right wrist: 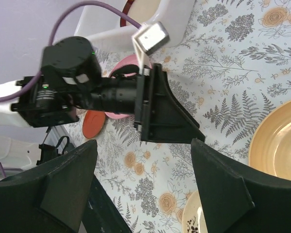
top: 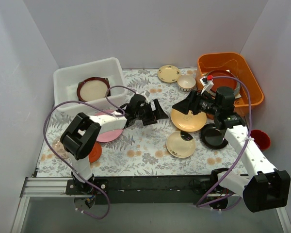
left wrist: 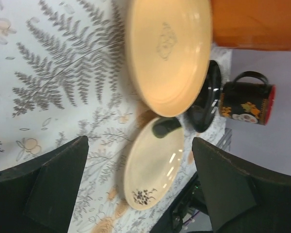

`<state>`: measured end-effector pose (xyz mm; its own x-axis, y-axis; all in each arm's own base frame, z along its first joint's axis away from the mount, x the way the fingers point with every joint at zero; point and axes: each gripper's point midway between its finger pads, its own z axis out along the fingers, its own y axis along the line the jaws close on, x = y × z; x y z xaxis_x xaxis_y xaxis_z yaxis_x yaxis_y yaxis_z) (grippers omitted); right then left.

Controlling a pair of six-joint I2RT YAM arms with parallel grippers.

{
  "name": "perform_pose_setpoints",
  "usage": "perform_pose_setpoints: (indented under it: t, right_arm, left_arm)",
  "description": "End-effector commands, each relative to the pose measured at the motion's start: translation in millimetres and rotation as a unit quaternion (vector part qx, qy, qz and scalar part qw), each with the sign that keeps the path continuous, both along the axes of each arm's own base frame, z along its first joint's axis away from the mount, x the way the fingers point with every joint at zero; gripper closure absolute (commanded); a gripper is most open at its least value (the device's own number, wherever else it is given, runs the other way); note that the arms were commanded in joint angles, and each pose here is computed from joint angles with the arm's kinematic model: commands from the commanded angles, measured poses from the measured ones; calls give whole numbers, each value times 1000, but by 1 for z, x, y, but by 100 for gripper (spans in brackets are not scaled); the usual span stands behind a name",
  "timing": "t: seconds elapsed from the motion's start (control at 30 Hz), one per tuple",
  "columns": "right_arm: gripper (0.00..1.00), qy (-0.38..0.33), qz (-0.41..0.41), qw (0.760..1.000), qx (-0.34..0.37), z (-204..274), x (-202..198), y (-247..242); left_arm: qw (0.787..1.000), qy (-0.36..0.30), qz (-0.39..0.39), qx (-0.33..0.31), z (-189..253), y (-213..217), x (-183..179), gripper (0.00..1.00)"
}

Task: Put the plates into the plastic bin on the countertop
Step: Pick up the plate at the center of the board.

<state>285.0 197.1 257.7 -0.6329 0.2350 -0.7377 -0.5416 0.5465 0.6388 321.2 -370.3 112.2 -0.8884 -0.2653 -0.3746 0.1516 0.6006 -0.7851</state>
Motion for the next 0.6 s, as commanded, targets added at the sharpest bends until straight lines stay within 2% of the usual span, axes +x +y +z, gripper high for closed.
perform_pose_setpoints:
  t: [0.0,0.07,0.57]
  right_arm:
    - [15,-41,0,999,1,28,0,-4]
    - [15,-42,-1,999,0,28,0,-7]
    - [15,-33,0,999,-2,17,-2,-14]
  left_arm:
    - [1000,23,6,14,-26,-11,0,14]
    - [999,36,-1,22,-42,-16,-4,15]
    - [998,59,9,32,-69,-35,2,20]
